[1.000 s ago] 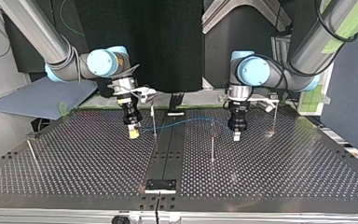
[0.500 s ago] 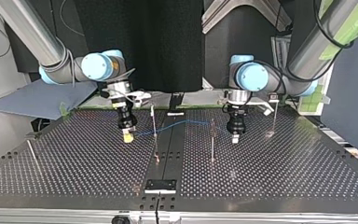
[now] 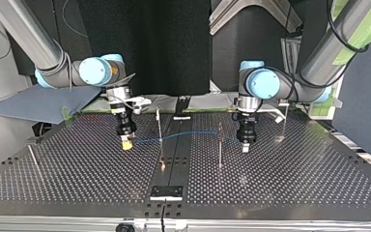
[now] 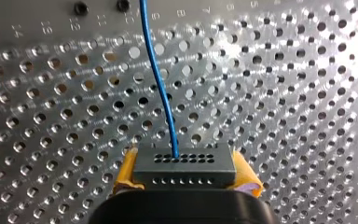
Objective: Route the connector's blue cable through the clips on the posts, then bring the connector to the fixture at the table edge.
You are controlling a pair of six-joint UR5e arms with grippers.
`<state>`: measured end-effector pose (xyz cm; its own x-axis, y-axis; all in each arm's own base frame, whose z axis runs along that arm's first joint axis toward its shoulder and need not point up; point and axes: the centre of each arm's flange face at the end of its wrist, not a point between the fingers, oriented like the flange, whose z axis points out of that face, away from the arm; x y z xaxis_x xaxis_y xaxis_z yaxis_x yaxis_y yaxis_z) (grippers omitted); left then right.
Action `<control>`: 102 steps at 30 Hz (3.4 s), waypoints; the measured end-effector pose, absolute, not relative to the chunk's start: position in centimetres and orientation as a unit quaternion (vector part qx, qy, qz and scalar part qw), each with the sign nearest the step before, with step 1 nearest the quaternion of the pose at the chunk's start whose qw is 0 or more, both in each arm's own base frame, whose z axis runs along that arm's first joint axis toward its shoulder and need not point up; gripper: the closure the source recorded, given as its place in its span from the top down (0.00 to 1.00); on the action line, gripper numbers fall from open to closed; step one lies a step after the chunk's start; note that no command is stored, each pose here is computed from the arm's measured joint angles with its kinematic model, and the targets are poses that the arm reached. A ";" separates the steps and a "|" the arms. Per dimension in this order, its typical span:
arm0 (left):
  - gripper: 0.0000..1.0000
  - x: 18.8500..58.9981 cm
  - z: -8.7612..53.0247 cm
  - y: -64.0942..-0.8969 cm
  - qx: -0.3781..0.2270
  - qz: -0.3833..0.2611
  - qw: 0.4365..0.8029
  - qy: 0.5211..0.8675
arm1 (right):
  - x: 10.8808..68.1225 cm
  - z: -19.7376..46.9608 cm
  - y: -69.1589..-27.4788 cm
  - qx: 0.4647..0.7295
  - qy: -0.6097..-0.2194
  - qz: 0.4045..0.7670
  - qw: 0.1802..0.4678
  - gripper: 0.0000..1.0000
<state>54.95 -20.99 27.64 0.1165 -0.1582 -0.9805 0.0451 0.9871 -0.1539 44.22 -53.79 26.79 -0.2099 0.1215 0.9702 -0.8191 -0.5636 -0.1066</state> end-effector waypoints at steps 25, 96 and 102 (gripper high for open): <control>1.00 54.0 26.9 -20.6 -0.071 -0.034 0.724 0.686 | 44.0 26.3 -53.8 0.545 -0.329 0.698 0.328 0.00; 1.00 45.0 29.6 -24.2 -0.043 -0.167 0.683 0.710 | 44.5 25.9 -53.2 0.557 -0.328 0.695 0.314 0.00; 1.00 44.9 29.6 -24.2 -0.032 -0.151 0.687 0.710 | 44.5 25.8 -53.2 0.557 -0.328 0.696 0.314 0.00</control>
